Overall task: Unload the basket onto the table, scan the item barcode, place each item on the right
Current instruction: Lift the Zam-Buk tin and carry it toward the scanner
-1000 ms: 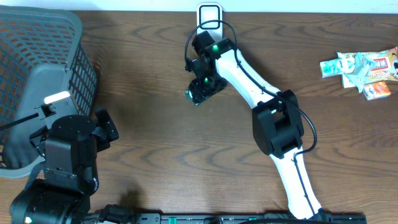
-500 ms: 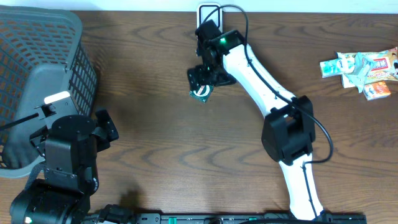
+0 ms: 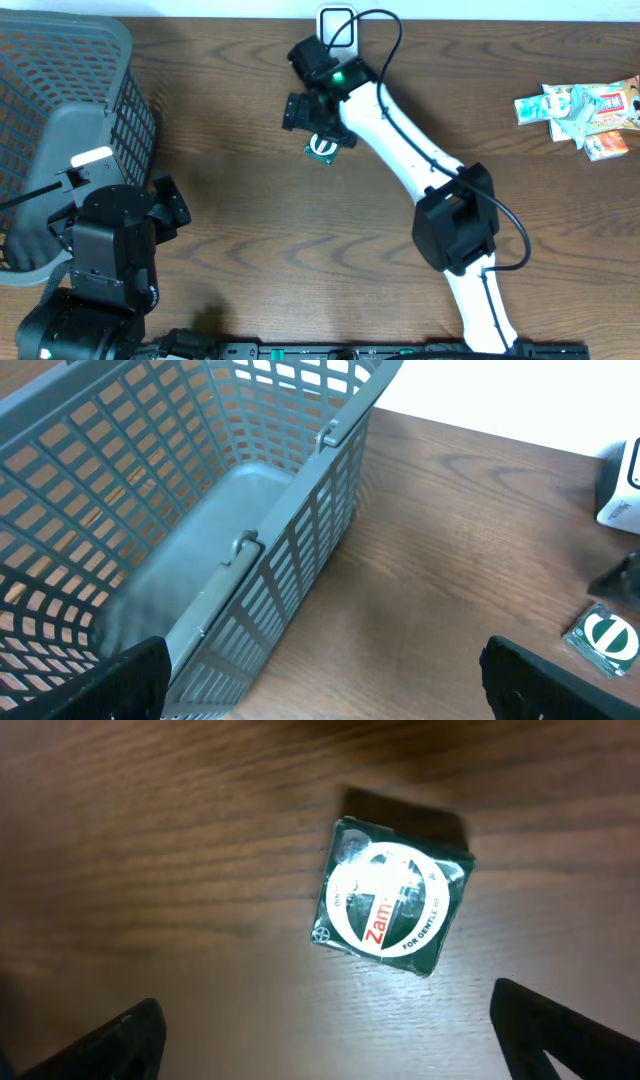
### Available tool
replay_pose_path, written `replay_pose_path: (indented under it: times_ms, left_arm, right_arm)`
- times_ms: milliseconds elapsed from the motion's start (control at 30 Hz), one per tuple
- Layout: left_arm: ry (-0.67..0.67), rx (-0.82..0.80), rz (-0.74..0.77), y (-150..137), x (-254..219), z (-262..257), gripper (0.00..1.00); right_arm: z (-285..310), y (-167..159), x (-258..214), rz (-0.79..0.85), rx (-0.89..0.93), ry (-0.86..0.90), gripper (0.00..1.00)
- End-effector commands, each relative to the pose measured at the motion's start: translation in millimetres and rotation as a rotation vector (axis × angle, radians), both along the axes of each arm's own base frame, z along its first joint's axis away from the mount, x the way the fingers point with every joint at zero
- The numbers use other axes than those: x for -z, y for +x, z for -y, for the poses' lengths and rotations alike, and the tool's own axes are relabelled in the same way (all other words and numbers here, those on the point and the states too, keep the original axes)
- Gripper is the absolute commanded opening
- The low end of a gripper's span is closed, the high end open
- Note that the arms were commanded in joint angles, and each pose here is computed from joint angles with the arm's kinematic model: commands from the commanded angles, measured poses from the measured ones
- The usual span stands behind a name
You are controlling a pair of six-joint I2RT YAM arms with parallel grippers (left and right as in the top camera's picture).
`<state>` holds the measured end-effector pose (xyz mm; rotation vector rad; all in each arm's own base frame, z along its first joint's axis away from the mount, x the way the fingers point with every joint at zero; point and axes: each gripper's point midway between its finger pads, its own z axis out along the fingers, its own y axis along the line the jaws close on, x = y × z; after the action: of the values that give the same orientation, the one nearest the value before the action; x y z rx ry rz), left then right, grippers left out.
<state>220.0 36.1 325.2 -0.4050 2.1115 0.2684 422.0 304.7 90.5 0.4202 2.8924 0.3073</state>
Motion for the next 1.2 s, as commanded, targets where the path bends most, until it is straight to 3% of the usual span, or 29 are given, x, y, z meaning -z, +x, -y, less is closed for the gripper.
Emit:
replay_pose_path:
  times_ms: [0, 500, 667, 1033, 1167]
  left_arm:
    - [0.002, -0.010, 0.009, -0.8, -3.5, -2.0, 0.98]
    - [0.002, -0.010, 0.009, -0.8, -3.5, -2.0, 0.98]
    - [0.002, -0.010, 0.009, -0.8, -3.5, -2.0, 0.98]
    - [0.002, -0.010, 0.009, -0.8, -3.5, -2.0, 0.98]
    - [0.002, -0.010, 0.009, -0.8, -3.5, -2.0, 0.98]
  right_arm:
    - [7.6, 4.2, 21.3, 0.027, 0.186, -0.091, 0.99]
    - [20.4, 10.2, 67.3, -0.019, 0.123, -0.169, 0.99]
    - [16.8, 7.1, 70.6, -0.027, 0.086, -0.171, 0.90]
    - [25.0, -4.8, 99.2, -0.096, 0.044, -0.235, 0.85]
    - [25.0, -11.7, 100.1, -0.129, 0.038, -0.230, 0.72]
